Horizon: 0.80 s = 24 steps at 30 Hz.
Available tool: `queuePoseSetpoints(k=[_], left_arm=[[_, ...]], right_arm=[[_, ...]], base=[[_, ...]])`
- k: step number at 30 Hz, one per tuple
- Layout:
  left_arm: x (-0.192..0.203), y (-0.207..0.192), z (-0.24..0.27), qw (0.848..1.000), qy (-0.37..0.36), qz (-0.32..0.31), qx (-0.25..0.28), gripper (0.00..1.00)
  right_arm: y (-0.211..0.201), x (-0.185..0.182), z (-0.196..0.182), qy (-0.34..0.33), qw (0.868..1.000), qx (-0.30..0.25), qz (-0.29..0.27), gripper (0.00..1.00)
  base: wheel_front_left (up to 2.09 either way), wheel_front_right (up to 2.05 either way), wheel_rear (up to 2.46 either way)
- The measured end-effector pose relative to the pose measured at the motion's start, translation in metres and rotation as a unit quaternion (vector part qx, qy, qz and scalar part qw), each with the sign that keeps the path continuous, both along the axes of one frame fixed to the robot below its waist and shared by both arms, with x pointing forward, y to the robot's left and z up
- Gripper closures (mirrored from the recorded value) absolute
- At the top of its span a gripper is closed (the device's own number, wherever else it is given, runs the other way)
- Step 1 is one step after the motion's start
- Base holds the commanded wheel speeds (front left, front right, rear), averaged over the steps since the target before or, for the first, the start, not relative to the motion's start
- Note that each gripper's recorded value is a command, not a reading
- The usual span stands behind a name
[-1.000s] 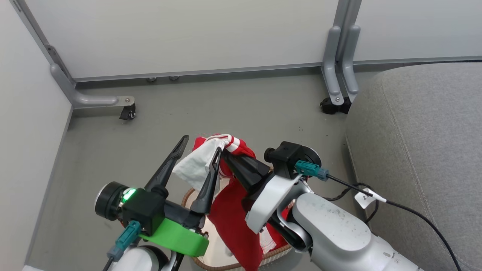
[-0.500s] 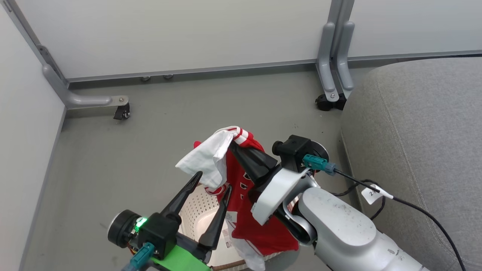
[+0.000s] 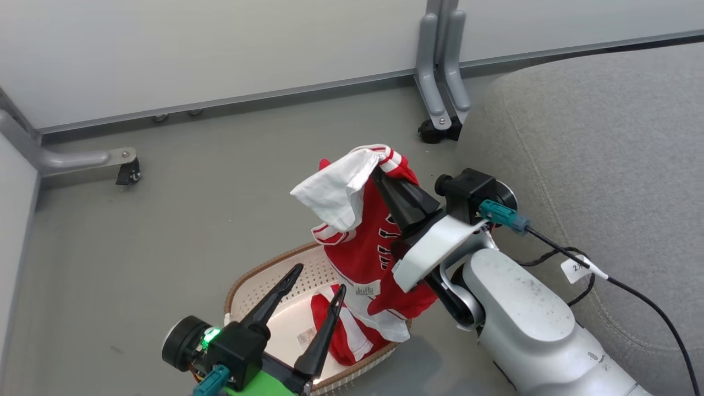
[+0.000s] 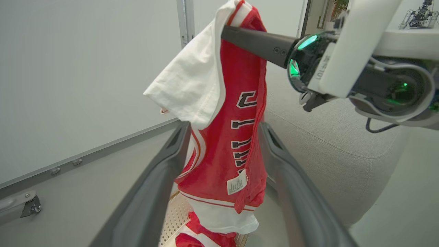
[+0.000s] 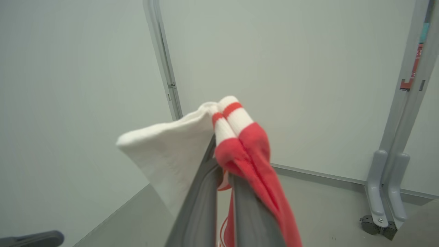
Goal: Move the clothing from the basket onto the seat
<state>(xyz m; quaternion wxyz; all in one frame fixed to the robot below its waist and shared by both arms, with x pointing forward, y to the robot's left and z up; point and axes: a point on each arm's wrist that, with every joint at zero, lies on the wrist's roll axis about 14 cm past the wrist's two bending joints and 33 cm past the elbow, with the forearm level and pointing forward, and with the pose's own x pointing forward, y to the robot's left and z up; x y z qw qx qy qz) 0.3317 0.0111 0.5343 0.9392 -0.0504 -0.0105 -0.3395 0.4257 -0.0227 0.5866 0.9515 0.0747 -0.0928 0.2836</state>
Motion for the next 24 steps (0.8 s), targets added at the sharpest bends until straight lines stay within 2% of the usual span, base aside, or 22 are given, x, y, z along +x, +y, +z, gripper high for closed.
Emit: queuePoseSetpoints(k=[6, 12, 17, 24], left_arm=[[0.002, -0.022, -0.003, 0.999, 0.007, -0.042, -0.002, 0.00], [0.005, -0.044, -0.006, 0.996, 0.010, -0.086, -0.001, 0.00], [0.006, -0.065, -0.008, 0.992, 0.013, -0.129, 0.000, 0.00], [0.005, -0.093, -0.013, 0.982, 0.020, -0.188, -0.002, 0.00]], right_arm=[[-0.050, 0.007, 0.000, -0.004, 0.998, 0.002, -0.069, 1.00], [-0.108, 0.005, -0.005, 0.000, 0.989, 0.004, -0.149, 1.00], [-0.160, -0.003, -0.012, 0.005, 0.975, 0.004, -0.220, 1.00], [-0.223, -0.024, -0.021, 0.014, 0.950, 0.001, -0.312, 1.00]], base=[[0.00, 0.00, 0.00], [0.00, 0.00, 0.00], [0.00, 0.00, 0.00], [0.00, 0.00, 0.00]])
